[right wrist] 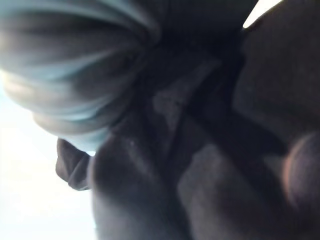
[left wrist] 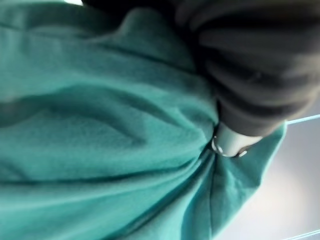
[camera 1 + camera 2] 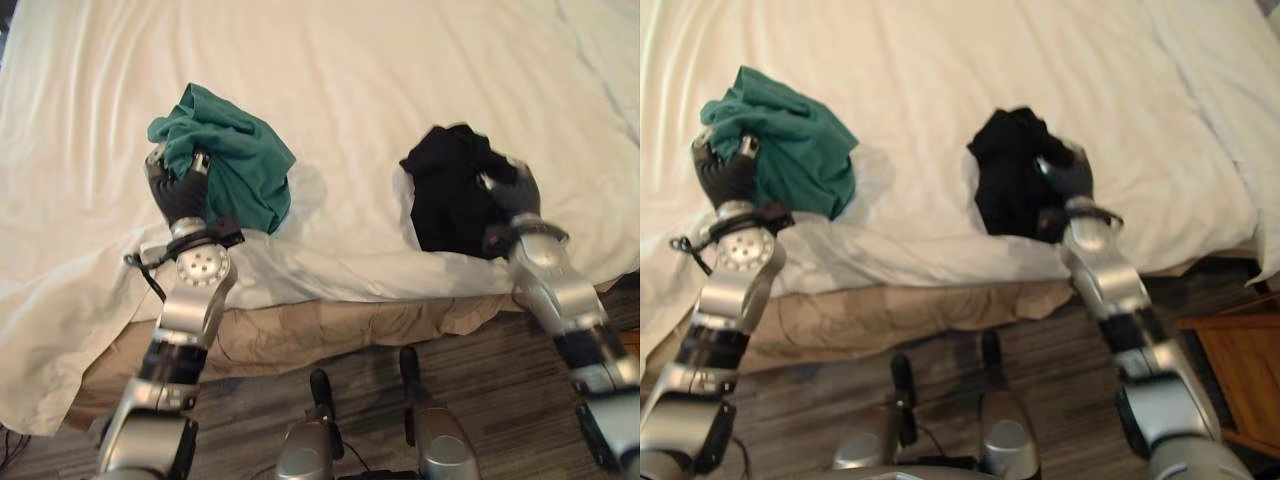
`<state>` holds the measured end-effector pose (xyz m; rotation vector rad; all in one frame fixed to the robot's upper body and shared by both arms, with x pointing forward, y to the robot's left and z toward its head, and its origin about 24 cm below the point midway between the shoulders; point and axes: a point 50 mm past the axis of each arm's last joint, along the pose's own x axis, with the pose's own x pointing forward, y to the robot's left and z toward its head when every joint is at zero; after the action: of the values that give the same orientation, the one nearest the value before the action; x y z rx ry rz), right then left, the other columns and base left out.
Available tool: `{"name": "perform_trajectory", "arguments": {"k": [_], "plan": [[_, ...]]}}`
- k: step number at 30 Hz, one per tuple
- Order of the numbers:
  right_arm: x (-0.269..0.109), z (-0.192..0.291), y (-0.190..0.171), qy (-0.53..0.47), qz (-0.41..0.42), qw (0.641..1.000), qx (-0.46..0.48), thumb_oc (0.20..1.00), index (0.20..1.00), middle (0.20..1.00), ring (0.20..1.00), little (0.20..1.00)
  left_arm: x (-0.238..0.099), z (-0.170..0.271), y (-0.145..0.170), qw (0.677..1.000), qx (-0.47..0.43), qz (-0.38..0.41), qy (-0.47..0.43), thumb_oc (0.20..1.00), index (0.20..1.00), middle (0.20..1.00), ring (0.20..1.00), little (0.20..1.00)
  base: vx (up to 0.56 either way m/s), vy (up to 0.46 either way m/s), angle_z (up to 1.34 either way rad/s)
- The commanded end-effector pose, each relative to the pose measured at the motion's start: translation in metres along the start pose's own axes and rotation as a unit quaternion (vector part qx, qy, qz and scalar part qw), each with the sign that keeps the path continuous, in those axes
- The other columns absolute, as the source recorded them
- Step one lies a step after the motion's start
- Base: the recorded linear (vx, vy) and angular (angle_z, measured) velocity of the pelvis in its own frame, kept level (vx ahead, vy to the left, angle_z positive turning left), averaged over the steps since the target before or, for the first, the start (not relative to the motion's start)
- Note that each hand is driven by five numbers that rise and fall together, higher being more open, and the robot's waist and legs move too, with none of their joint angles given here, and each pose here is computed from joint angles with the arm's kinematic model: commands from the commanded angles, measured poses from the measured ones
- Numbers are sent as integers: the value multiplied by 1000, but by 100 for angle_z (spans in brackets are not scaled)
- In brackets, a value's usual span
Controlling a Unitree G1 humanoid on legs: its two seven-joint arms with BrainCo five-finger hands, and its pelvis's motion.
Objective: Tidy up the quilt and then pick up the clothes from the bed and put them into the laundry hamper.
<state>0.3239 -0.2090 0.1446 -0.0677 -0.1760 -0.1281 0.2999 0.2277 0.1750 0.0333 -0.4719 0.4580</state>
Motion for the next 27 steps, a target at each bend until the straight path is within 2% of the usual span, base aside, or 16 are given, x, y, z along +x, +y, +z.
{"name": "perform_trajectory", "arguments": {"k": [1, 3, 5, 6, 8, 9, 12, 14, 18, 21, 25, 27], "plan": [[-35, -31, 8, 18, 47, 999, 6, 200, 200, 200, 200, 200, -20, 11, 7, 997, -12, 1, -77, 200, 200, 200, 200, 200, 109, 17, -9], [-59, -50, 9, 54, 61, 997, 18, 200, 200, 200, 200, 200, -36, 9, 8, 997, -49, -13, -63, 200, 200, 200, 200, 200, 62, 11, -10], [-62, -52, 9, 57, 62, 996, 18, 200, 200, 200, 200, 200, -38, 8, 8, 997, -50, -15, -60, 200, 200, 200, 200, 200, -7, -3, -18], [-87, -72, 22, 103, 84, 990, 53, 200, 200, 200, 200, 200, -58, -1, 1, 995, -90, -33, -12, 200, 200, 200, 200, 200, -57, -20, -13], [-102, -85, 32, 138, 95, 983, 80, 200, 200, 200, 200, 200, -72, -15, -5, 992, -114, -33, 39, 200, 200, 200, 200, 200, -82, -50, 0], [-114, -94, 41, 160, 112, 975, 104, 200, 200, 200, 200, 200, -88, -30, -9, 988, -115, -29, 94, 200, 200, 200, 200, 200, -77, -86, 1], [-130, -100, 56, 171, 154, 967, 112, 200, 200, 200, 200, 200, -119, -53, -15, 982, -95, -45, 156, 200, 200, 200, 200, 200, -63, -142, 4], [-125, -93, 64, 148, 188, 967, 91, 200, 200, 200, 200, 200, -131, -59, -19, 981, -75, -62, 169, 200, 200, 200, 200, 200, -56, -212, 3], [-118, -85, 70, 125, 212, 967, 65, 200, 200, 200, 200, 200, -134, -60, -14, 983, -73, -27, 169, 200, 200, 200, 200, 200, -9, -247, 9], [-121, -90, 70, 156, 258, 952, 54, 200, 200, 200, 200, 200, -127, -56, -1, 982, -87, 53, 158, 200, 200, 200, 200, 200, -16, -270, 8], [-137, -97, 65, 176, 305, 935, 43, 200, 200, 200, 200, 200, -131, -59, 2, 981, -82, 67, 165, 200, 200, 200, 200, 200, -112, -114, 40], [-148, -95, 57, 174, 301, 937, 44, 200, 200, 200, 200, 200, -138, -61, 3, 980, -76, 60, 173, 200, 200, 200, 200, 200, -203, -82, 131]]}}
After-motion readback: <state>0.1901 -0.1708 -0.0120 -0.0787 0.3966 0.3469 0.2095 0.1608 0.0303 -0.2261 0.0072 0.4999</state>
